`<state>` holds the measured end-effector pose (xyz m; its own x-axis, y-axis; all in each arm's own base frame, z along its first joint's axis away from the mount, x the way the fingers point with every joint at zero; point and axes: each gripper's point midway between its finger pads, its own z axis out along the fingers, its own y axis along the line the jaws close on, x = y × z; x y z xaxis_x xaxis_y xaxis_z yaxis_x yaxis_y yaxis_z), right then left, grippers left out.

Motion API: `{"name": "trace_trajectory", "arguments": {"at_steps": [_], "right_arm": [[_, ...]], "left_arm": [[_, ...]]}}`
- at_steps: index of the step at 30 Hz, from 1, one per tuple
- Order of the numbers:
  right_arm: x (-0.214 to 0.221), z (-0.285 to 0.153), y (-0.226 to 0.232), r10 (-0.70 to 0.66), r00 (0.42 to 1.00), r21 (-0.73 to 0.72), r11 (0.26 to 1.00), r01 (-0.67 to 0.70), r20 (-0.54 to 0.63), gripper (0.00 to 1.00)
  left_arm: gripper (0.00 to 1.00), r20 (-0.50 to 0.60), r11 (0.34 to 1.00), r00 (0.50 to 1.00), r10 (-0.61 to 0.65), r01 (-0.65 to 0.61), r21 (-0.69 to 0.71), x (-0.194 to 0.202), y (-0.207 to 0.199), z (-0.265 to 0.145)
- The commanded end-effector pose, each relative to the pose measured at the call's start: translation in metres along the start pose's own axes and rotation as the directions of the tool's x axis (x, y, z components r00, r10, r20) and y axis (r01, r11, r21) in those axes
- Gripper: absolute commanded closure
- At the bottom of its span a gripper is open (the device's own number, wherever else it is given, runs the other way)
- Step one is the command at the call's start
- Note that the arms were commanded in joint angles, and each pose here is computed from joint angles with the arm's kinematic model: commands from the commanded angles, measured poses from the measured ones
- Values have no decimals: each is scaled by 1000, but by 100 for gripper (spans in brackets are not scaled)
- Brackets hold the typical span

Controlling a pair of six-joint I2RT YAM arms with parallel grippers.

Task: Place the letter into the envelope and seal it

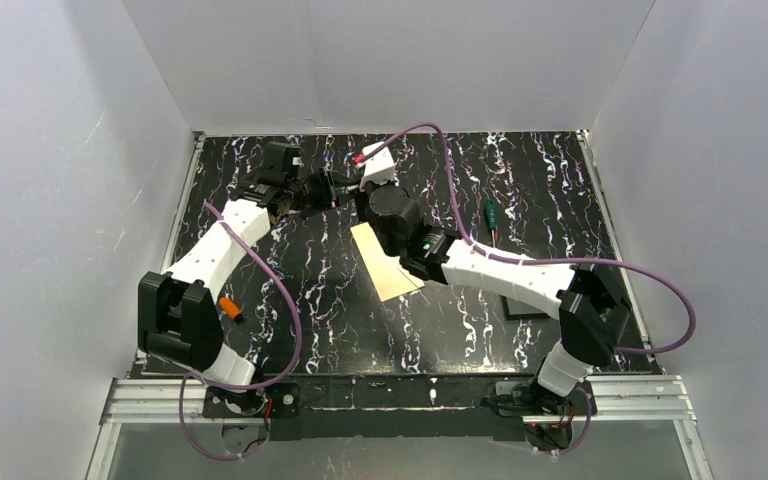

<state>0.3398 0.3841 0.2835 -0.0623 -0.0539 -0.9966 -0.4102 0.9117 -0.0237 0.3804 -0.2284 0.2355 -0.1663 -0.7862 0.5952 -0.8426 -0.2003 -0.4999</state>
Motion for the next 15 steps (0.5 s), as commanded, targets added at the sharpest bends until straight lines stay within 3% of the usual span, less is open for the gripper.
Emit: {"name": "trace_trajectory", "arguments": {"at_steps": [1, 4, 9, 15], "right_arm": [[54, -2, -27, -89, 970, 71, 992, 107, -225, 99], [54, -4, -22, -32, 961, 54, 997, 49, -275, 99], [117, -8, -15, -41, 921, 19, 998, 52, -387, 99], [164, -11, -20, -83, 872, 32, 993, 113, -482, 99]], "left_arm": [[100, -103, 962, 957, -272, 273, -13, 26, -15, -28], [100, -94, 959, 955, -282, 281, -25, 20, -9, -24], [100, -124, 961, 954, -274, 274, -18, 27, -15, -25], [100, -157, 963, 952, -264, 268, 3, 36, -22, -33]]}}
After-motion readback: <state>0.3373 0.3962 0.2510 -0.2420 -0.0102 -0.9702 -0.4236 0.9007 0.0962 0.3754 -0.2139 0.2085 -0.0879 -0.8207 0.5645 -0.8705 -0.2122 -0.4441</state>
